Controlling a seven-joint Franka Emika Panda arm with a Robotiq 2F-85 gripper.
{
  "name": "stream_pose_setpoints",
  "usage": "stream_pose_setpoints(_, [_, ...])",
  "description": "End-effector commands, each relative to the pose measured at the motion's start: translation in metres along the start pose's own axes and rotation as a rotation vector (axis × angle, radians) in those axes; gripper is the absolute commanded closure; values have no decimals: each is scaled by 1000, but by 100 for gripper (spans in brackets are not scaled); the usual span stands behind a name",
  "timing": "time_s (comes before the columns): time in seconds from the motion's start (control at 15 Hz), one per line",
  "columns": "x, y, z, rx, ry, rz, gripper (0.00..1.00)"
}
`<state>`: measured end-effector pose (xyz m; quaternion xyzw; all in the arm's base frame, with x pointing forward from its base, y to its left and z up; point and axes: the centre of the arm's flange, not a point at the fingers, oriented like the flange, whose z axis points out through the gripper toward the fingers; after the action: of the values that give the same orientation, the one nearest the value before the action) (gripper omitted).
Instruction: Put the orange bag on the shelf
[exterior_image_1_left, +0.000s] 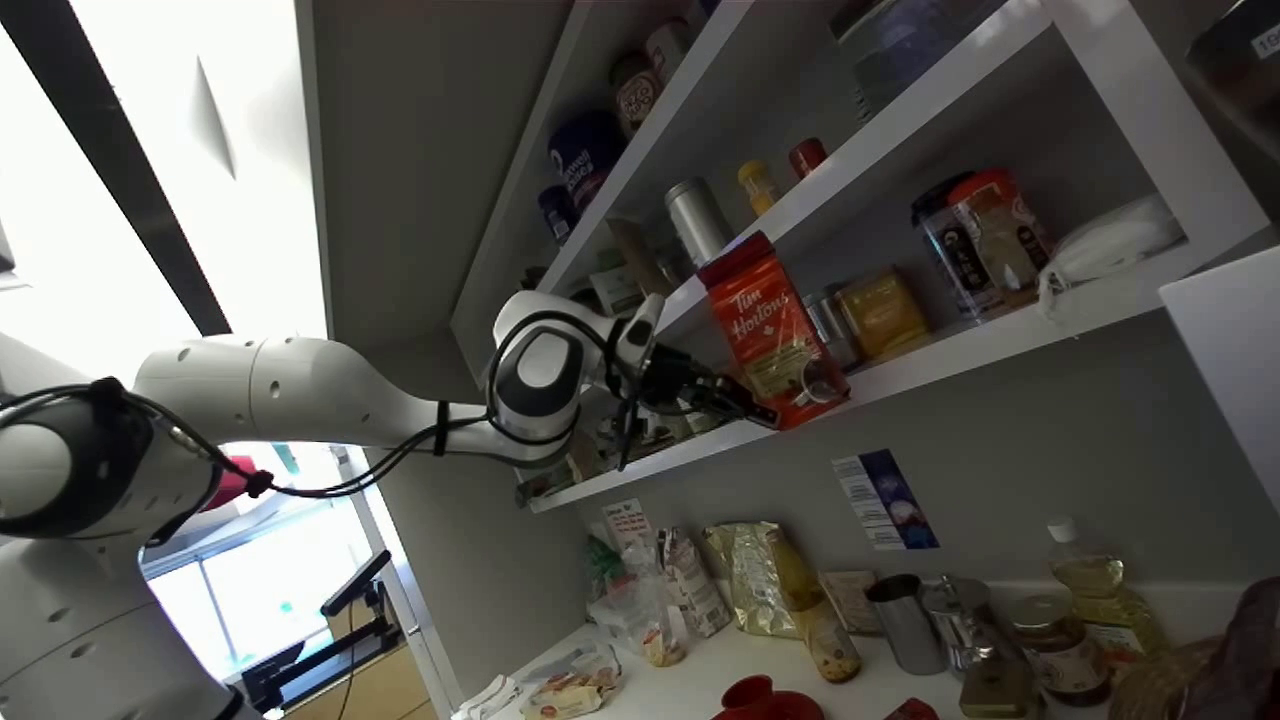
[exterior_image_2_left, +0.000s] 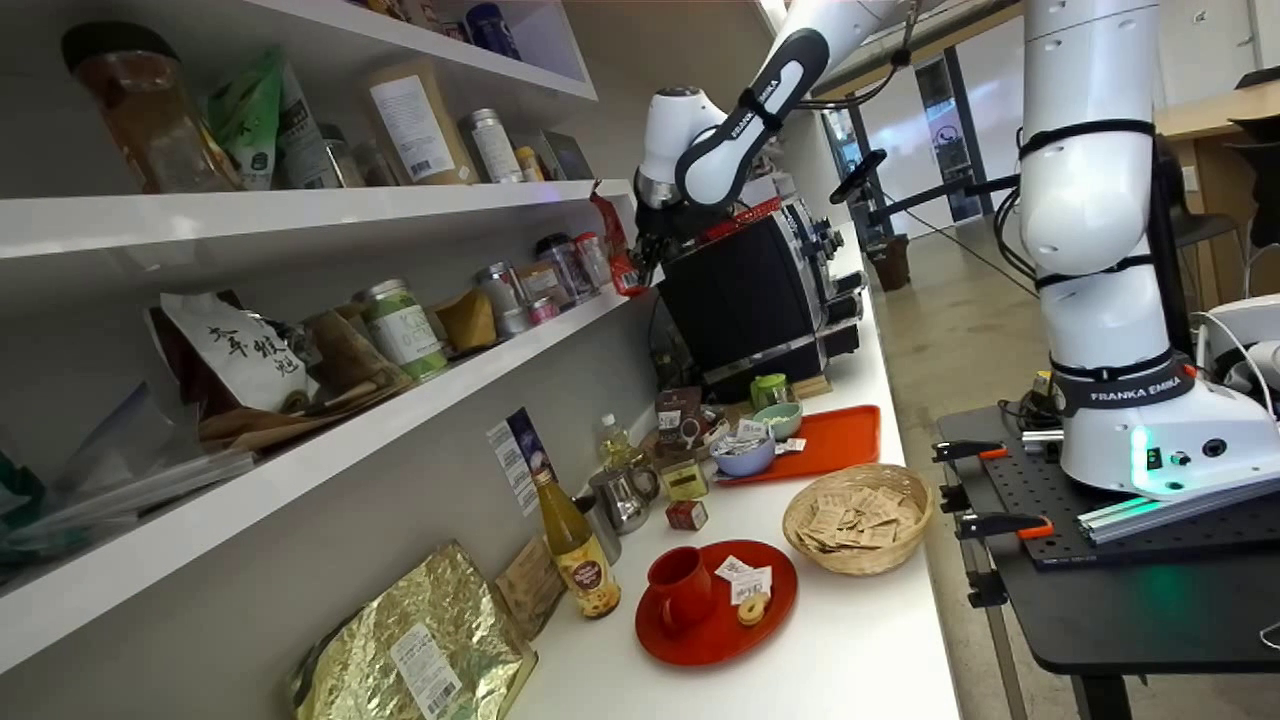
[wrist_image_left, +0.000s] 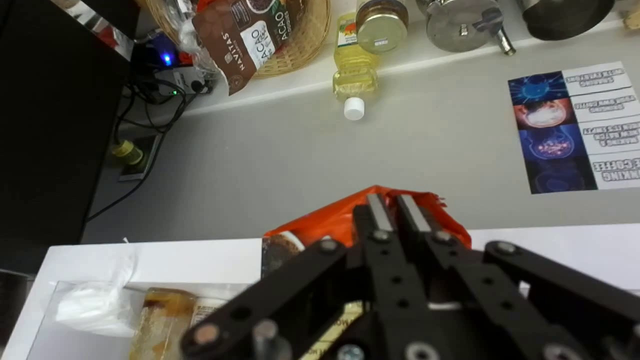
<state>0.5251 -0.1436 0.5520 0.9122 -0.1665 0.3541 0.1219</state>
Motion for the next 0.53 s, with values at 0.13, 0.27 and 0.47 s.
stream_pose_setpoints(0.13, [61,33,27,-36,60,8,96])
stream_pose_setpoints(0.27, [70,46,32,-50,72,22,96])
stream_pose_setpoints(0.47, [76,53,51,-36,82,33,96])
